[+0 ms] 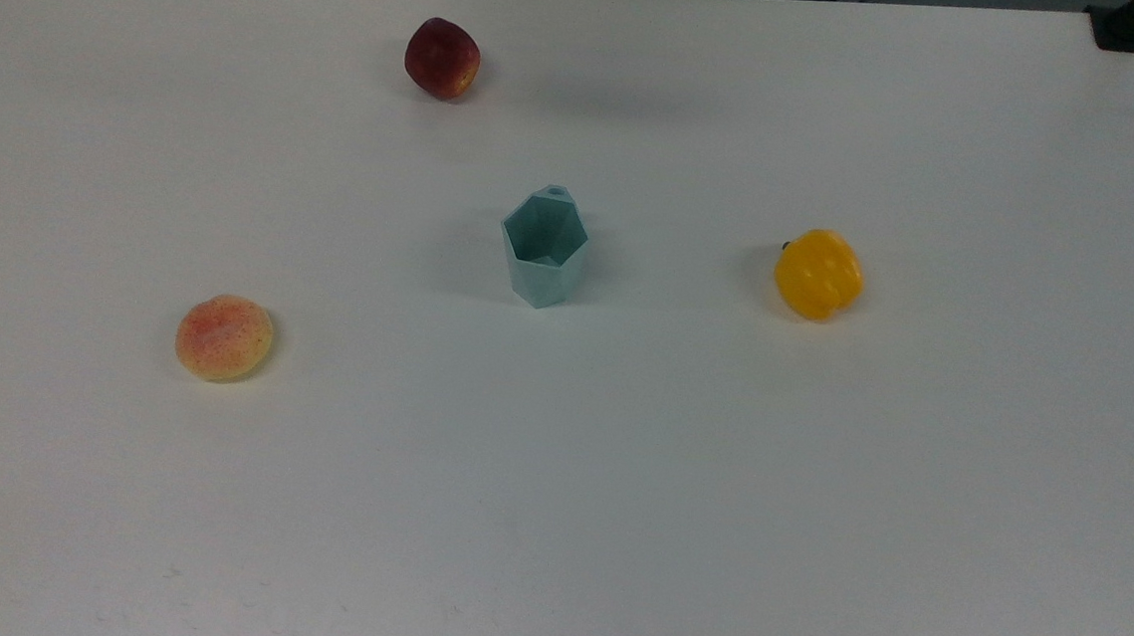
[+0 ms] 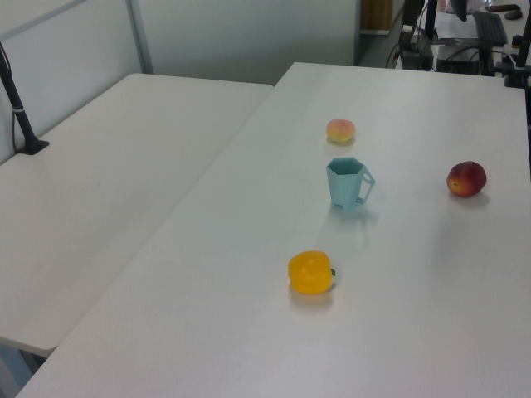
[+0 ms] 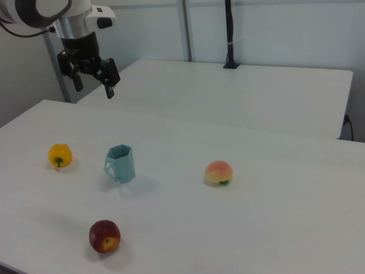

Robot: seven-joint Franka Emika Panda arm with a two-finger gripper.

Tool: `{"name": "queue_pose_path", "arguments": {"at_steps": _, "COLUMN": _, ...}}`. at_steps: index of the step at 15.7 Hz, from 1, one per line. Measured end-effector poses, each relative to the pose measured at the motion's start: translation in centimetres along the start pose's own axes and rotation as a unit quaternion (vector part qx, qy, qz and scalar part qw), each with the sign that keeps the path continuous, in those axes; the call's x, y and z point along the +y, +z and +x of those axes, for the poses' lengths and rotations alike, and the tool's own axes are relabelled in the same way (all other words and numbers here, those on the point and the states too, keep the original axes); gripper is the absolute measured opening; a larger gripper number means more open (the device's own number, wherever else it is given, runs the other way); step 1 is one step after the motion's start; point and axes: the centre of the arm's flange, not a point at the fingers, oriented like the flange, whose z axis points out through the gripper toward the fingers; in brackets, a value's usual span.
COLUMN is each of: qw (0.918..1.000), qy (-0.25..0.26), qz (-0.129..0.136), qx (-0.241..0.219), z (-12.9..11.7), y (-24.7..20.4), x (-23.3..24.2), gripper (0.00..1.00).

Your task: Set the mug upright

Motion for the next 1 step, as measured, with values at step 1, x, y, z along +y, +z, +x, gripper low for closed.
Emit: {"name": "queue_pose_path", "arguments": {"at_steps": 1, "qw": 1.0, "qy": -0.001, "qz": 0.0, "qx": 0.0, "z": 0.04, "y": 0.06, "x": -0.08, "gripper": 1.0}}
